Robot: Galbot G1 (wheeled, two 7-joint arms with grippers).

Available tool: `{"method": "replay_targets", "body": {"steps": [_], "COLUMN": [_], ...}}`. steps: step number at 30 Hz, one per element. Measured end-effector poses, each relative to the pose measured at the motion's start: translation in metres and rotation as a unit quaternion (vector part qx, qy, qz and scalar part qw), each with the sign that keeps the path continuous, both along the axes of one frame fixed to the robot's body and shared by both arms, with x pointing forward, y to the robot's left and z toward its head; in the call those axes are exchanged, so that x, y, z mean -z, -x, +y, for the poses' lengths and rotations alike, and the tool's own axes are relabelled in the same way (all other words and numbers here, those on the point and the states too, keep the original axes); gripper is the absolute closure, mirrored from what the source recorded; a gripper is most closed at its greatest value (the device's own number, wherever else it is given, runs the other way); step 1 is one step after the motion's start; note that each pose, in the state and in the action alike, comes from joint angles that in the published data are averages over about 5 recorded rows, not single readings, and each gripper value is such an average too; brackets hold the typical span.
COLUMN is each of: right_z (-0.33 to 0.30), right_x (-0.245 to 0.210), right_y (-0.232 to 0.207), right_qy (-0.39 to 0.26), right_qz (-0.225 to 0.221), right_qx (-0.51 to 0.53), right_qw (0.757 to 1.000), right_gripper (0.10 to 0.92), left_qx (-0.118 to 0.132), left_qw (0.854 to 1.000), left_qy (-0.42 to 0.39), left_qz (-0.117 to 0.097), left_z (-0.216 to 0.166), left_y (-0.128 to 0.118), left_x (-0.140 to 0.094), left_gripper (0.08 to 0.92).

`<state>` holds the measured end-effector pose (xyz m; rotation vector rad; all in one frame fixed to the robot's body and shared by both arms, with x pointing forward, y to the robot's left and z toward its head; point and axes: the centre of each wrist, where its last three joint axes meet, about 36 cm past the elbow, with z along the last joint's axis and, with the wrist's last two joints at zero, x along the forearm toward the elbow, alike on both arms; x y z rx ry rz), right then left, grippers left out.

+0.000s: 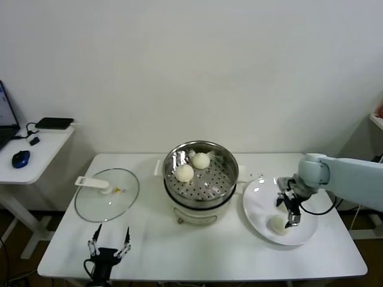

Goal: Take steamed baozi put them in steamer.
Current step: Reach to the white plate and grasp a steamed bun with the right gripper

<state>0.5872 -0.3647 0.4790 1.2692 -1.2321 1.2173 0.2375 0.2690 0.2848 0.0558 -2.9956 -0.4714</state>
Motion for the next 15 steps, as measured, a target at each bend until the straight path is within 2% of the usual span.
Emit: {"method": "replay_targets", "body": {"steps": [15], "right_z": [-0.001], "right_x": [0.019], "right_y": [0.010], "right_qy": [-0.001], "right_qz": [0.001], "right_qx": [0.008], "right_qw": [1.000], "right_gripper": [0.212], "left_qx": [0.002], "left_qw": [1.000], "left_qy": [-0.002], "left_qz": [0.002], "left_z": [-0.001], "left_y": [0.000], "left_x": [0.001], "left_gripper": [0.177]}}
